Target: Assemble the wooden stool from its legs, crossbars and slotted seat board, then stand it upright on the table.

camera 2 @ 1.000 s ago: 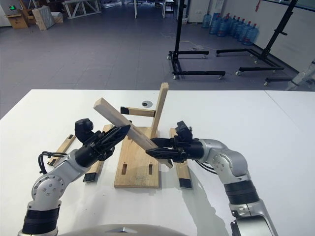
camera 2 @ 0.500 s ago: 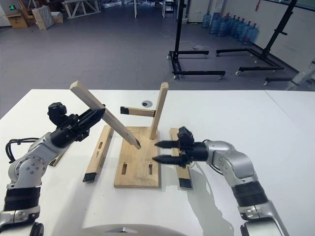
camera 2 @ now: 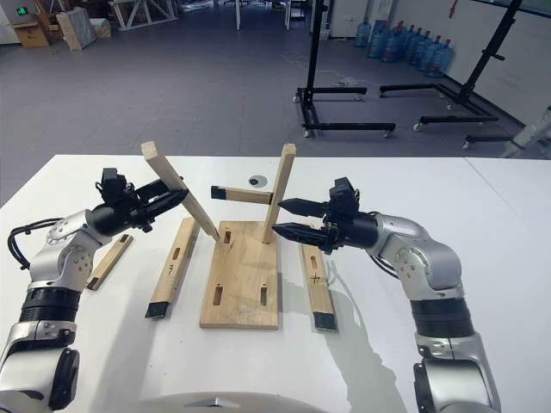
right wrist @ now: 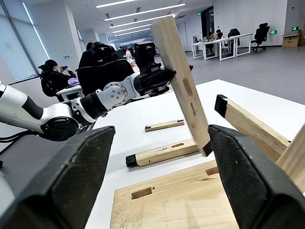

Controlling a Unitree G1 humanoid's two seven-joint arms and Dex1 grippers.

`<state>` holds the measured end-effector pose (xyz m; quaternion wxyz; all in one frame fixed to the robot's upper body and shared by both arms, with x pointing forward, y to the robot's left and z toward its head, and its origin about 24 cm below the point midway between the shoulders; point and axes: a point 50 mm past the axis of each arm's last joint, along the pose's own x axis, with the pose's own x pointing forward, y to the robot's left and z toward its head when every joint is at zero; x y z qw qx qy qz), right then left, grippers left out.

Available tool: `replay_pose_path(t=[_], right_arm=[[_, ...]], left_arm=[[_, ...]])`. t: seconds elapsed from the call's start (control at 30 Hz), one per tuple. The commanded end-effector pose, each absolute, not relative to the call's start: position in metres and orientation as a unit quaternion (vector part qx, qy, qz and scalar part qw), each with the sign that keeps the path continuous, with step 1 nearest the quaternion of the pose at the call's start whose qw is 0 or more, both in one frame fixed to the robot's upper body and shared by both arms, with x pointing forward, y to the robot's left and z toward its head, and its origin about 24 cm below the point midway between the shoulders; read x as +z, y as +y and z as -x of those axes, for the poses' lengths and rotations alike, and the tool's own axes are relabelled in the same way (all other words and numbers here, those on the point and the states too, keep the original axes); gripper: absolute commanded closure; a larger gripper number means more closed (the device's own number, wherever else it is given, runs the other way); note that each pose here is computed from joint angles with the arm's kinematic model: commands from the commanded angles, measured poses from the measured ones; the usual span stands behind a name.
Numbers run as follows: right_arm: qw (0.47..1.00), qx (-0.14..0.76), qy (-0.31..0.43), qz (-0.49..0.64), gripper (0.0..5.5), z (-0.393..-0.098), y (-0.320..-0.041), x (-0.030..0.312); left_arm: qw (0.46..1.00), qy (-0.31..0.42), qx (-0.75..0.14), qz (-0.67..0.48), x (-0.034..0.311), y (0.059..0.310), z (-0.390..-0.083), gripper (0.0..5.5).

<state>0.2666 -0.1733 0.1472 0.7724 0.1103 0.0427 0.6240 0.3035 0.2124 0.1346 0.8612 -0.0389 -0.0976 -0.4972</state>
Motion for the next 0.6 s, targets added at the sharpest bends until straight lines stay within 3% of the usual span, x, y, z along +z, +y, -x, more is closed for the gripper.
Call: replay_pose_path(t=[0.03,0.33,0.6], right_arm=[[0.775,0.623,0.031,-0.101,1.92,-0.268,-0.174,0.157],[0.771,0.63,0.029,-0.091,1.92,-0.273,-0.171,0.161],[0.766,0.635,0.036,-0.09,1.92,-0.273,-0.169,0.16]], left_arm=[[0.851,-0.139,-0.507,0.005,0.145,0.206,-0.313,3.47],[0.818,-0.065,-0.571,-0.017,0.112,0.198,-0.33,3.47],[0.784,-0.036,-0.62,0.005,0.12,0.207,-0.335,3.47]])
